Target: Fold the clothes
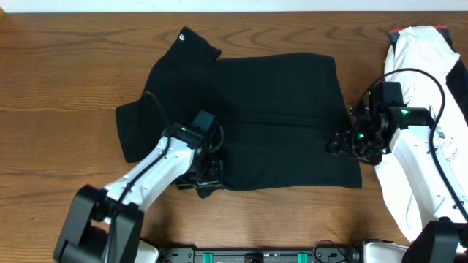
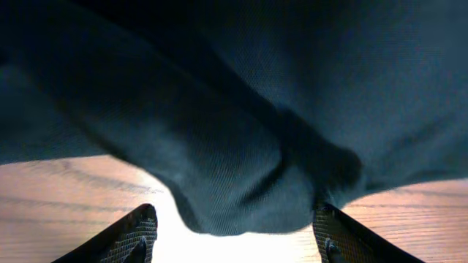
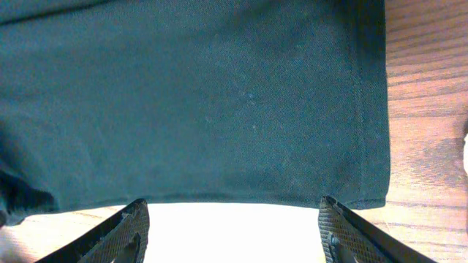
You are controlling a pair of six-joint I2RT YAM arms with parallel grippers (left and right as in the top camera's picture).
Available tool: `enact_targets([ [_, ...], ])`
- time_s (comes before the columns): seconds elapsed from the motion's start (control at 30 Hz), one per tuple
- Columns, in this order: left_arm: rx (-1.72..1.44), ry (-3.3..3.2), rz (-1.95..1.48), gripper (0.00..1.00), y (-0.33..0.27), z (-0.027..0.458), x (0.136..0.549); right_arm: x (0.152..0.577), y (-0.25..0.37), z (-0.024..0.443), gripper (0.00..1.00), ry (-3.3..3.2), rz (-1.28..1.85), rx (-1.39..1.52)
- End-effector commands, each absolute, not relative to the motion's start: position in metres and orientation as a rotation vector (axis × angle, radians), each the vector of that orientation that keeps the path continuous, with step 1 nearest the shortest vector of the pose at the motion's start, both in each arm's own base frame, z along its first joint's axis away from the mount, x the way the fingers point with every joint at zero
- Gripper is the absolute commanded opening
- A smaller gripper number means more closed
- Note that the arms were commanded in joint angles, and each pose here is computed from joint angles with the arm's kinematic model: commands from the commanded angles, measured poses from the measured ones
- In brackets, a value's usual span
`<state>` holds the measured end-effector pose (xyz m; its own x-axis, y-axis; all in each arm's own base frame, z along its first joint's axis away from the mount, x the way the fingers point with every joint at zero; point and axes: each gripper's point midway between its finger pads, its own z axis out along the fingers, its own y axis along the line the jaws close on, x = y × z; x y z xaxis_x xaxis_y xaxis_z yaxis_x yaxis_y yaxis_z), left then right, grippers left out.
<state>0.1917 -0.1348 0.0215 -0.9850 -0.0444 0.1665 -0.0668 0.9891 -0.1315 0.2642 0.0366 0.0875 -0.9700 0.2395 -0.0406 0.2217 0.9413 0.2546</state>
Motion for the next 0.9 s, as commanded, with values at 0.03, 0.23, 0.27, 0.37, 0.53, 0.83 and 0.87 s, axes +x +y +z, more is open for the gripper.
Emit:
enact_targets([
  [0.03, 0.106, -2.883, 0.218, 0.63, -0.140, 0.008, 0.180, 0.264, 0.034, 0.085, 0.72, 3.028, 0.375, 0.395],
  [0.23, 0.104, -2.871, 0.208, 0.13, -0.139, 0.007, 0.179, 0.264, 0.034, 0.085, 0.72, 3.028, 0.374, 0.395],
  [0.27, 0.104, -2.874, 0.210, 0.09, -0.140, 0.009, 0.180, 0.264, 0.034, 0.085, 0.72, 3.027, 0.374, 0.394],
  [0.37, 0.095, -2.879, 0.215, 0.06, -0.143, 0.020, 0.186, 0.265, 0.033, 0.085, 0.72, 3.026, 0.373, 0.400],
  [0.53, 0.020, -2.909, 0.240, 0.06, -0.150, 0.042, 0.202, 0.265, 0.032, 0.085, 0.72, 3.025, 0.369, 0.400],
  [0.83, -0.107, -3.055, 0.173, 0.06, -0.147, 0.049, 0.237, 0.265, 0.032, 0.085, 0.73, 3.023, 0.369, 0.400],
  [0.87, -0.119, -3.070, 0.164, 0.06, -0.146, 0.049, 0.240, 0.265, 0.032, 0.085, 0.73, 3.023, 0.369, 0.400],
])
